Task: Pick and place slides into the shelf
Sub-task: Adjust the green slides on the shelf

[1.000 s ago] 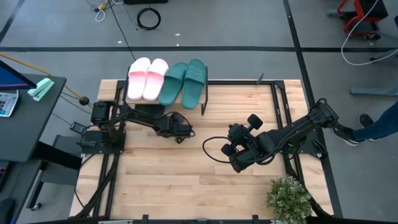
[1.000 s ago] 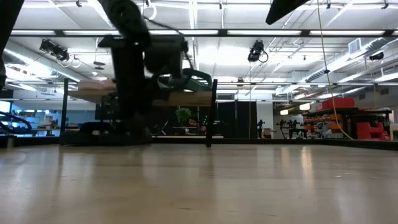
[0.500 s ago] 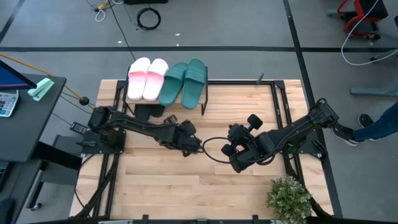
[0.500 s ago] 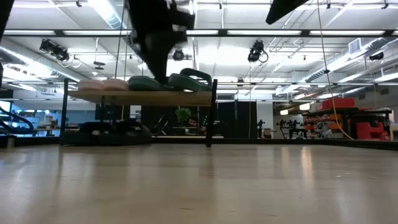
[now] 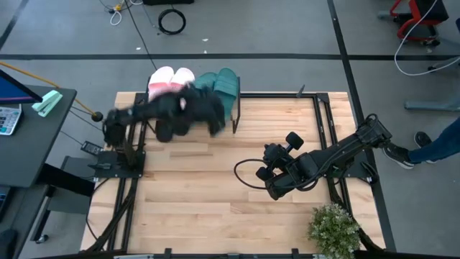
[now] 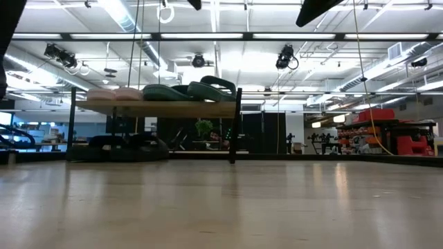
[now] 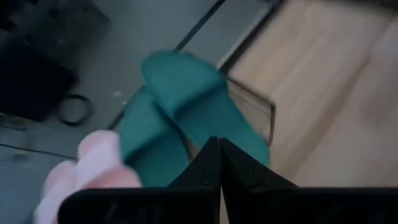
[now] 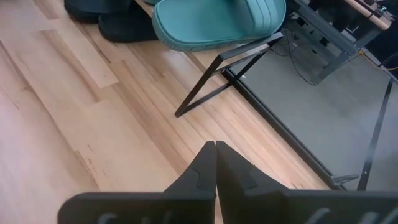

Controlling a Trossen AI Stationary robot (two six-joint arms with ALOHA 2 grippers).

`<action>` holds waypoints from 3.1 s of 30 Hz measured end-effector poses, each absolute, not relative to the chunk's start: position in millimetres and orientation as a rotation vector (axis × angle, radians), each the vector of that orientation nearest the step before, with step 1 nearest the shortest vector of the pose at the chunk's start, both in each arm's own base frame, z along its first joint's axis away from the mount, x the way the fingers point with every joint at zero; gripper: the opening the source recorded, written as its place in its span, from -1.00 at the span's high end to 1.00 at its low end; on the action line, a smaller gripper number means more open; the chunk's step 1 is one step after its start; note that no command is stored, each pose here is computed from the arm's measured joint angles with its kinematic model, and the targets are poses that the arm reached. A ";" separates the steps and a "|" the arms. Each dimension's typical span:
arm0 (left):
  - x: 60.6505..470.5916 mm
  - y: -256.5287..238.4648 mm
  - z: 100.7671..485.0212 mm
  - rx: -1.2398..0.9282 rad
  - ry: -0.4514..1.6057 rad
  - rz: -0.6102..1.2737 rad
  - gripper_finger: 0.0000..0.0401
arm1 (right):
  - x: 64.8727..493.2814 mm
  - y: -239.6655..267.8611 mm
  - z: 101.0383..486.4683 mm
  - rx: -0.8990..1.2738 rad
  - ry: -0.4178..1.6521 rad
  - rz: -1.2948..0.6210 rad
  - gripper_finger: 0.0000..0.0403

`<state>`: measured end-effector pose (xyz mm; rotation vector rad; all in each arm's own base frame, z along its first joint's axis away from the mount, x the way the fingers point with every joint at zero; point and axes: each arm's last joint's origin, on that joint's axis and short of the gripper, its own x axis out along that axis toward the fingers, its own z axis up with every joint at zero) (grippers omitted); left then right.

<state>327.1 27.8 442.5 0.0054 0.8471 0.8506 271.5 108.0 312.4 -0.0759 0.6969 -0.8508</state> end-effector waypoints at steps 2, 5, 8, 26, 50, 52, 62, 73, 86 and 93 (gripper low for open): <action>323.1 61.5 457.1 -0.087 0.790 0.829 0.99 | 271.5 108.0 312.4 -0.075 0.697 -0.851 0.98; 318.6 112.9 461.5 -0.184 0.756 0.749 0.99 | 271.5 108.0 312.4 -0.075 0.697 -0.851 0.98; 316.3 160.2 453.9 -0.277 0.711 0.681 0.99 | 271.6 108.0 312.4 -0.075 0.696 -0.851 0.98; 360.0 272.3 340.8 -0.278 0.852 0.488 0.99 | 271.7 107.5 312.4 -0.076 0.697 -0.852 0.98; 355.8 310.0 292.5 -0.455 0.950 0.654 0.98 | 271.9 107.6 312.6 -0.080 0.698 -0.850 0.98; 357.5 311.5 287.2 -0.461 0.960 0.654 0.99 | 272.1 107.7 312.5 -0.078 0.697 -0.849 0.98; 361.7 312.0 282.0 -0.479 0.951 0.663 0.99 | 272.1 107.7 312.6 -0.079 0.697 -0.849 0.98; 376.3 293.7 281.9 -0.477 0.959 0.639 0.97 | 272.0 107.7 312.6 -0.080 0.698 -0.848 0.98; 354.0 267.5 350.9 -0.437 0.916 0.680 0.96 | 271.9 107.9 312.5 -0.082 0.699 -0.847 0.98; 344.4 239.0 363.9 -0.406 1.029 0.662 0.97 | 271.6 107.7 312.5 -0.085 0.701 -0.848 0.98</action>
